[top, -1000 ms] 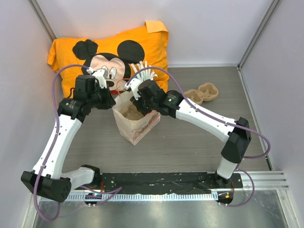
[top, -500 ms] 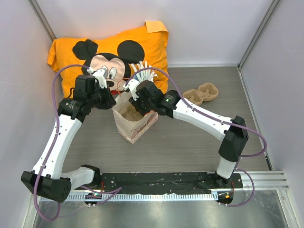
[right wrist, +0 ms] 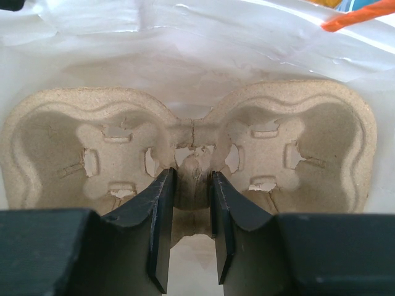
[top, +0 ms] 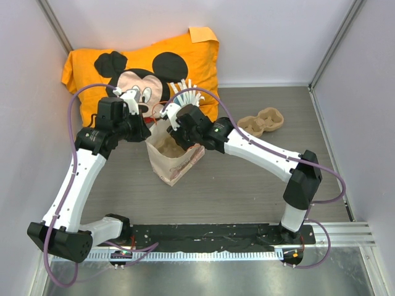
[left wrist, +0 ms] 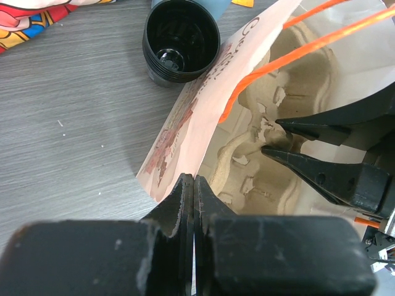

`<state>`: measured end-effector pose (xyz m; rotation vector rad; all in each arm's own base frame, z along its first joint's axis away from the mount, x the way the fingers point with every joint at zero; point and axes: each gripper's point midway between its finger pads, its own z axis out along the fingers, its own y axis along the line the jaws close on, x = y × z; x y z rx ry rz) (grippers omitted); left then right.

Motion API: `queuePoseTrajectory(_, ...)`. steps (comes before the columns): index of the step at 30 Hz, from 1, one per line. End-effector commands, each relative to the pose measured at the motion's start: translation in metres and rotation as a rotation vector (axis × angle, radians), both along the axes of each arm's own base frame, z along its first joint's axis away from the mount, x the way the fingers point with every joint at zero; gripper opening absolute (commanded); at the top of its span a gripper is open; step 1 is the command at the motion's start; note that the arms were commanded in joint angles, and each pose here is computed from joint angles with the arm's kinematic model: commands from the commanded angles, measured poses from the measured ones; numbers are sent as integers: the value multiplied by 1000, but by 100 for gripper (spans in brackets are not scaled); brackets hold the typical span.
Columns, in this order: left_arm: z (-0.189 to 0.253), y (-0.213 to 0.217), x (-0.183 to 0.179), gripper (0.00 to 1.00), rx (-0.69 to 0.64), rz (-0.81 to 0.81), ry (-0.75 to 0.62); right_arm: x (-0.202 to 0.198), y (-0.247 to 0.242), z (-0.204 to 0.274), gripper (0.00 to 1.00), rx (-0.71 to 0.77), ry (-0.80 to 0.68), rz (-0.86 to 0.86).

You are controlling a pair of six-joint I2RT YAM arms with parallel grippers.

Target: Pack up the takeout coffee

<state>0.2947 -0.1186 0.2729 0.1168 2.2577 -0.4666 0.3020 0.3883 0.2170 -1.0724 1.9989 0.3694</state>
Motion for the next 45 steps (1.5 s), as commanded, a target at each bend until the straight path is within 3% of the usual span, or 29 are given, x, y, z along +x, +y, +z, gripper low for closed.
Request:
queuePoseTrajectory(1, 7, 1, 5, 0, -13, 6, -33, 1, 10, -1, 13, 10, 3, 20)
queuePoseTrajectory(14, 2, 2, 5, 0, -7, 11, -25, 1, 16, -3, 16, 23, 14, 26)
queuePoseTrajectory(17, 1, 2, 5, 0, -7, 11, -24, 2, 16, -1, 22, 27, 9, 24)
queuePoseTrajectory(21, 1, 2, 4, 0, -9, 10, -21, 3, 16, 4, 39, 33, -3, 23)
queuePoseTrajectory(29, 2, 2, 6, 0, -11, 12, -20, 2, 17, 19, 54, 58, -25, 40)
queuePoseTrajectory(38, 3, 4, 7, 0, -4, 19, -24, -2, 14, 58, 57, 102, -60, 51)
queuePoseTrajectory(45, 2, 4, 8, 0, -1, 21, -20, -7, 5, 122, 59, 158, -142, 76)
